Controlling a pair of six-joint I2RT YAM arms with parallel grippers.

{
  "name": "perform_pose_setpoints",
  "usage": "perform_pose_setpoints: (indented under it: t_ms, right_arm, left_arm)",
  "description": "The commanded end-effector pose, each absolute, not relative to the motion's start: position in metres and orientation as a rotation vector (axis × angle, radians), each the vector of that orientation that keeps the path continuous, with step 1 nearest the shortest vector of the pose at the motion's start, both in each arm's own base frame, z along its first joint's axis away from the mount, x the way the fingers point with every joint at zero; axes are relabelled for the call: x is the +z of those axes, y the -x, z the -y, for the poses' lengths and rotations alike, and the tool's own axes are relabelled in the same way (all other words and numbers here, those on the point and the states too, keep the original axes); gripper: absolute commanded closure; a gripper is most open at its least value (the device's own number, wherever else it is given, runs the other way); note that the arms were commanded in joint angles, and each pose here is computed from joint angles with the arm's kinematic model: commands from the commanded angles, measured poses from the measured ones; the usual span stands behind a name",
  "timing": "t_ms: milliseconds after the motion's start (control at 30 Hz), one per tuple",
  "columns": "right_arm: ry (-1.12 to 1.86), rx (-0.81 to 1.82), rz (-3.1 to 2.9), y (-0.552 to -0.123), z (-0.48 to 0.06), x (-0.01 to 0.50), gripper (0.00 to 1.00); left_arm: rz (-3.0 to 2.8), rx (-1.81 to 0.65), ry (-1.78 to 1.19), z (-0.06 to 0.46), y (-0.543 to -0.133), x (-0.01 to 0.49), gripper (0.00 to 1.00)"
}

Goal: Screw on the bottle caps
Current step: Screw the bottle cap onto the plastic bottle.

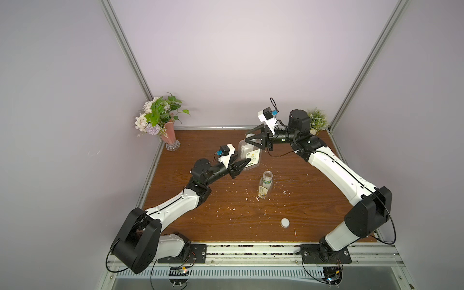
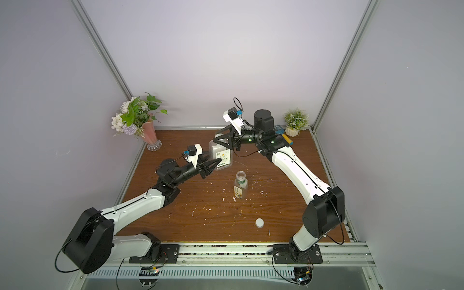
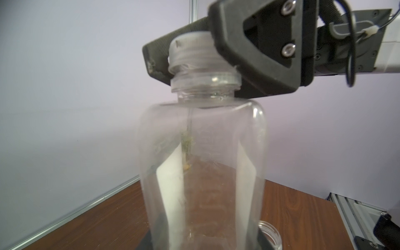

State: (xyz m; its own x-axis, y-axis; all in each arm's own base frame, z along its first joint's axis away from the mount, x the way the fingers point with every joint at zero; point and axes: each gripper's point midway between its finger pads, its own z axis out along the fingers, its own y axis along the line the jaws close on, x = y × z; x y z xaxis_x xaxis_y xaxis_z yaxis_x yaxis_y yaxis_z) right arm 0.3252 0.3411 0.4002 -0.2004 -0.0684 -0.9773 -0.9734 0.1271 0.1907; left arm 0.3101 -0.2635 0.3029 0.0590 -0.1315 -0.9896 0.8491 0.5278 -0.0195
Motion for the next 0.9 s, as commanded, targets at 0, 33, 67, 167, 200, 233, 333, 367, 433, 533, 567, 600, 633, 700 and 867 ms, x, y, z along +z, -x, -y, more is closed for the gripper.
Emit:
perform_pose_setpoints:
  t_ms: [0, 33, 67, 167, 200, 233, 333, 367, 433, 533, 567, 600, 633, 700, 867]
  right_arm:
    - [0.998, 1.113, -1.552, -0.331, -0.345, 0.406, 1.0]
    - [0.976, 1.088, -1.578, -0.334, -0.348, 0.403, 1.0]
    - [0.96, 1.071, -1.595, -0.335, -0.351, 0.401, 1.0]
    - [0.885, 0.994, -1.664, -0.342, -0.359, 0.396, 1.0]
    - [0.859, 0.968, -1.686, -0.345, -0.362, 0.395, 1.0]
    - [0.829, 0.946, -1.707, -0.345, -0.365, 0.394, 1.0]
    - [0.758, 0.883, -1.752, -0.345, -0.375, 0.39, 1.0]
    - [0.723, 0.854, -1.77, -0.347, -0.376, 0.389, 1.0]
    - [0.655, 0.806, -1.819, -0.35, -0.38, 0.386, 1.0]
    - [0.586, 0.742, -1.875, -0.349, -0.387, 0.381, 1.0]
    - [0.565, 0.711, -1.891, -0.349, -0.388, 0.38, 1.0]
    - [0.561, 0.691, -1.907, -0.347, -0.391, 0.378, 1.0]
    - [0.547, 0.67, -1.917, -0.347, -0.393, 0.379, 1.0]
    - [0.559, 0.648, -1.927, -0.343, -0.399, 0.38, 0.94]
    - [0.622, 0.686, -1.871, -0.335, -0.403, 0.402, 0.56]
  left_arm:
    - [-1.203, -0.748, -0.653, 0.249, -0.312, 0.333, 0.99]
    - [-1.204, -0.733, -0.634, 0.246, -0.314, 0.334, 0.99]
    - [-1.2, -0.725, -0.623, 0.244, -0.314, 0.336, 0.99]
    - [-1.194, -0.695, -0.586, 0.238, -0.316, 0.339, 0.99]
    - [-1.189, -0.684, -0.572, 0.235, -0.316, 0.34, 0.99]
    - [-1.187, -0.674, -0.559, 0.233, -0.316, 0.341, 0.99]
    - [-1.181, -0.647, -0.539, 0.23, -0.315, 0.343, 0.99]
    - [-1.181, -0.64, -0.533, 0.229, -0.316, 0.343, 1.0]
    - [-1.18, -0.627, -0.522, 0.227, -0.315, 0.344, 0.99]
    - [-1.181, -0.608, -0.509, 0.225, -0.316, 0.344, 0.99]
    - [-1.181, -0.603, -0.504, 0.224, -0.316, 0.345, 1.0]
    - [-1.181, -0.603, -0.504, 0.224, -0.316, 0.345, 1.0]
    - [-1.181, -0.602, -0.502, 0.224, -0.316, 0.345, 0.99]
    - [-1.184, -0.603, -0.505, 0.225, -0.317, 0.344, 1.0]
    - [-1.193, -0.613, -0.516, 0.227, -0.317, 0.34, 1.0]
